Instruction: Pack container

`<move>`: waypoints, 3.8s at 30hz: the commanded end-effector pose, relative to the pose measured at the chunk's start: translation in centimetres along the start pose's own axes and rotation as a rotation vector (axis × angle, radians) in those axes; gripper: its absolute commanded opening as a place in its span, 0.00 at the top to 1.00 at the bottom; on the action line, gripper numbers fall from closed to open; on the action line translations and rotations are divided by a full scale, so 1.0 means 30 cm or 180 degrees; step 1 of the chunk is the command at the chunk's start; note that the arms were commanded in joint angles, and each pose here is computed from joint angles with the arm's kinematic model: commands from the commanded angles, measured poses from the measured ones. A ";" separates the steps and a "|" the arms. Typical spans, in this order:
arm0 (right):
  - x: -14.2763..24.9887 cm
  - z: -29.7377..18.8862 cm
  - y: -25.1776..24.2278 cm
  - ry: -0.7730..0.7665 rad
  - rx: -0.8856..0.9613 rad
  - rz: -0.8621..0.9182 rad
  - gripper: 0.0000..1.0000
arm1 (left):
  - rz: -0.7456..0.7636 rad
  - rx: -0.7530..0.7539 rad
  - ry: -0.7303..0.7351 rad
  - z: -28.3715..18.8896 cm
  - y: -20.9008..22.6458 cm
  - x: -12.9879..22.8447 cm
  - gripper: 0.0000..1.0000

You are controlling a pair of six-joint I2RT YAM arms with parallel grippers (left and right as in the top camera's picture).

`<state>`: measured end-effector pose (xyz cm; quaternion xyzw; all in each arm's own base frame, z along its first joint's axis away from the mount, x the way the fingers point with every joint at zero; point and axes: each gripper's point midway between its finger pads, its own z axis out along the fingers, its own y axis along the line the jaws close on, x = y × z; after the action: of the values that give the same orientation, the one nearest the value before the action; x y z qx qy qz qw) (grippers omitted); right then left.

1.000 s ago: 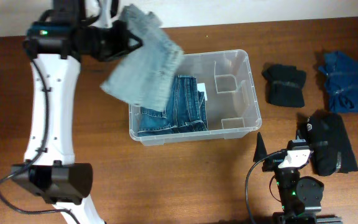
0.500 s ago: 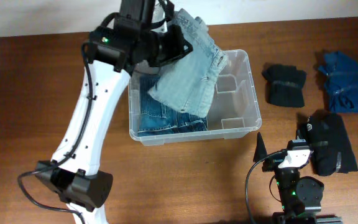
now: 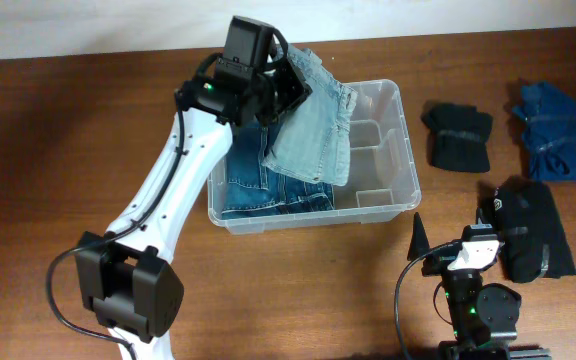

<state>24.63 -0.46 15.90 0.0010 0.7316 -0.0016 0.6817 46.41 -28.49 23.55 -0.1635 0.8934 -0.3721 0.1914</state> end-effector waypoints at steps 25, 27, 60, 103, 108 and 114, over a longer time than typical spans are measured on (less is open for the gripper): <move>0.007 0.000 -0.006 0.0009 0.0027 -0.0009 0.02 | -0.0401 -0.0897 -0.0012 -0.032 0.271 0.038 0.99; 0.007 0.000 -0.006 0.0009 0.0027 -0.0009 0.02 | -0.0364 -0.1122 -0.0070 -0.056 0.336 0.017 0.99; 0.007 0.000 -0.006 0.0009 0.0027 -0.0009 0.02 | 0.2013 -0.1863 -0.0123 -0.198 0.451 -0.180 0.99; 0.007 0.000 -0.006 0.0009 0.0027 -0.0009 0.02 | 0.1553 -0.1793 -0.0179 -0.514 0.454 -0.278 0.05; -0.044 -0.002 -0.015 -0.0187 0.0074 -0.0063 0.02 | 0.1352 -0.1857 -0.0222 -0.580 0.518 -0.312 0.01; 0.004 0.000 0.000 0.0001 -0.0007 0.0235 0.01 | 0.1322 -0.1866 -0.0226 -0.589 0.528 -0.317 0.01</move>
<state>24.64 -0.54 16.04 -0.0003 0.7294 -0.0060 0.6840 44.33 -2.86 24.47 -0.0367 0.9725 -0.0353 0.2274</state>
